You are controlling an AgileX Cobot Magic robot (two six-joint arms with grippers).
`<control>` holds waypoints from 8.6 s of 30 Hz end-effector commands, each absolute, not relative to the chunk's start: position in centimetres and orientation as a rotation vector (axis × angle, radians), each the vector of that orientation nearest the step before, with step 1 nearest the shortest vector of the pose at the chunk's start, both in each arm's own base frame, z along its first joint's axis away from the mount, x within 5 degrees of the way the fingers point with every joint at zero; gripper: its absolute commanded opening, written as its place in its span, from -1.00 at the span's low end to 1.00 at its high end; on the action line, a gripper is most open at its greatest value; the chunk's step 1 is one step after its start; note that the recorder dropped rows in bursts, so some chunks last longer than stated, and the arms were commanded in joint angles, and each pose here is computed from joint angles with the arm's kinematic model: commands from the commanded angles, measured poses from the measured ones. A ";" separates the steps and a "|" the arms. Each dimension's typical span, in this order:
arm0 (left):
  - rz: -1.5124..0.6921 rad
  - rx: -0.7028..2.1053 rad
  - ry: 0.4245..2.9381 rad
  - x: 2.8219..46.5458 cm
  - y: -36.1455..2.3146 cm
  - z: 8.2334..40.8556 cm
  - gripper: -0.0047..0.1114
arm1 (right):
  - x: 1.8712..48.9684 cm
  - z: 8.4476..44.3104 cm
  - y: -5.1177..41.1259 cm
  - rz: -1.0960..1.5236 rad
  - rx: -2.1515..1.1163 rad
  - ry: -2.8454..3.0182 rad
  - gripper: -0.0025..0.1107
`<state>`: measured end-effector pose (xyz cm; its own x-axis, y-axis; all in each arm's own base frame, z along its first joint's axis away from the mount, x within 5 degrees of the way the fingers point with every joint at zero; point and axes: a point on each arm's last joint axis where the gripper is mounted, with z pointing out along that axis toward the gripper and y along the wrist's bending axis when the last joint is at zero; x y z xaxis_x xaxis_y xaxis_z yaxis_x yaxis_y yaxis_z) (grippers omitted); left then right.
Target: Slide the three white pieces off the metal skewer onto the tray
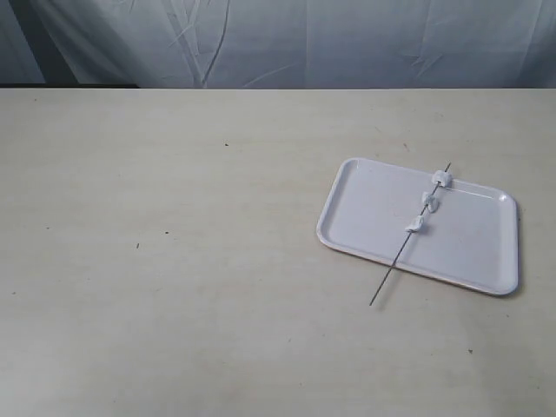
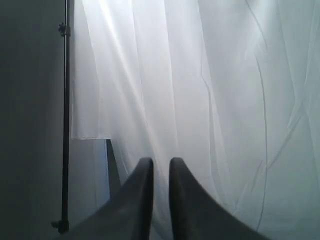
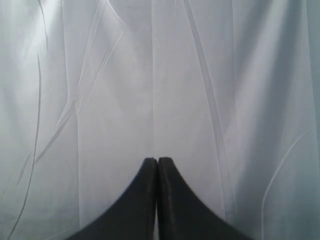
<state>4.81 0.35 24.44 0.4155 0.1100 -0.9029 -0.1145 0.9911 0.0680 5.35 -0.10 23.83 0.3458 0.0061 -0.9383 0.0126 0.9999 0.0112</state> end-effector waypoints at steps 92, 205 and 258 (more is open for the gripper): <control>-0.931 0.988 2.414 26.2 -34.7 10.0 -0.10 | 19.3 29.5 6.7 -0.119 -0.224 2.515 -0.95; -0.886 0.792 2.200 26.5 -22.8 22.2 -0.92 | 18.5 24.6 7.7 0.815 0.381 1.942 0.07; -0.887 0.799 2.188 26.5 -22.8 22.3 -0.92 | 18.8 25.4 7.9 0.931 0.486 1.882 0.07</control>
<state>26.49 -22.96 22.05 -0.6068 0.3079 -0.7328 0.7295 0.5818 -0.3596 18.66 8.14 25.72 -0.4598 0.6477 -0.6075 -0.1173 0.6339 0.7645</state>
